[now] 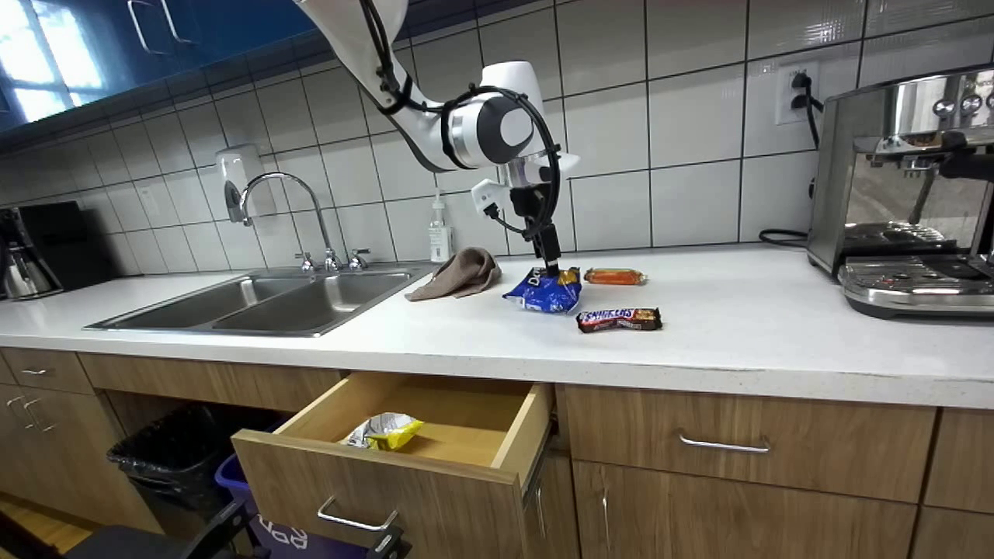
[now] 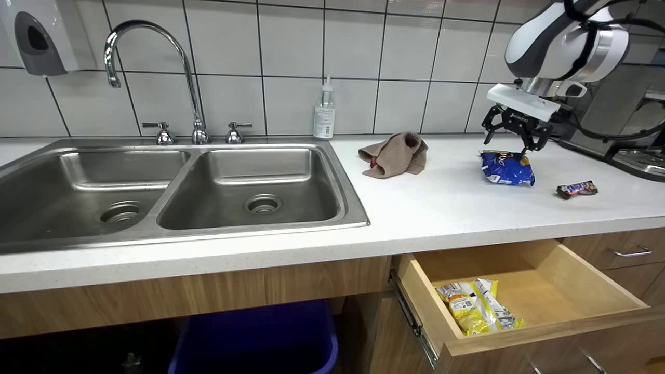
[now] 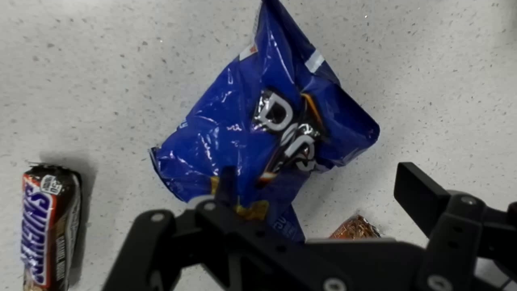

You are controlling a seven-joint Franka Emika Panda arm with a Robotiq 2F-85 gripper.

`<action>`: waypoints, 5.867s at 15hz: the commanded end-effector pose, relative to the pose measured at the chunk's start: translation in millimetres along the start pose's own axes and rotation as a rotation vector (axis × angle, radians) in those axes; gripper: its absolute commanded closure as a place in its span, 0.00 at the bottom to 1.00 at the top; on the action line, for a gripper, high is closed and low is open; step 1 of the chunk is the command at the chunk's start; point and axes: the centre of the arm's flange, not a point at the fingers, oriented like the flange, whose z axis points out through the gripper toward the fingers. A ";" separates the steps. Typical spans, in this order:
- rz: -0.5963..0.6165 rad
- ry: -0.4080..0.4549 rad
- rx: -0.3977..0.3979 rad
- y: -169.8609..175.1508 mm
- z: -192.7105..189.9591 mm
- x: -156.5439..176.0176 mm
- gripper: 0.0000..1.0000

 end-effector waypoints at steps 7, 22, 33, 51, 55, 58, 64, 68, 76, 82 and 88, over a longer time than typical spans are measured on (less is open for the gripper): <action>0.028 -0.006 -0.016 -12.3 6.1 5.0 0.51; 0.022 -0.006 0.002 -8.3 -6.2 2.6 1.00; 0.005 -0.011 0.056 6.5 -55.6 -21.8 1.00; -0.040 -0.089 0.049 94.4 -123.4 -118.8 1.00; -0.076 -0.120 0.025 113.2 -122.6 -144.8 1.00; -0.111 -0.137 0.000 126.2 -118.4 -164.8 1.00; -0.194 -0.168 -0.076 152.4 -98.9 -202.4 1.00; -0.229 -0.184 -0.115 163.1 -86.2 -216.4 1.00; -0.291 -0.190 -0.165 165.1 -63.4 -233.1 1.00; -0.325 -0.183 -0.178 156.1 -45.4 -237.7 1.00; -0.352 -0.175 -0.191 149.8 -28.1 -237.1 1.00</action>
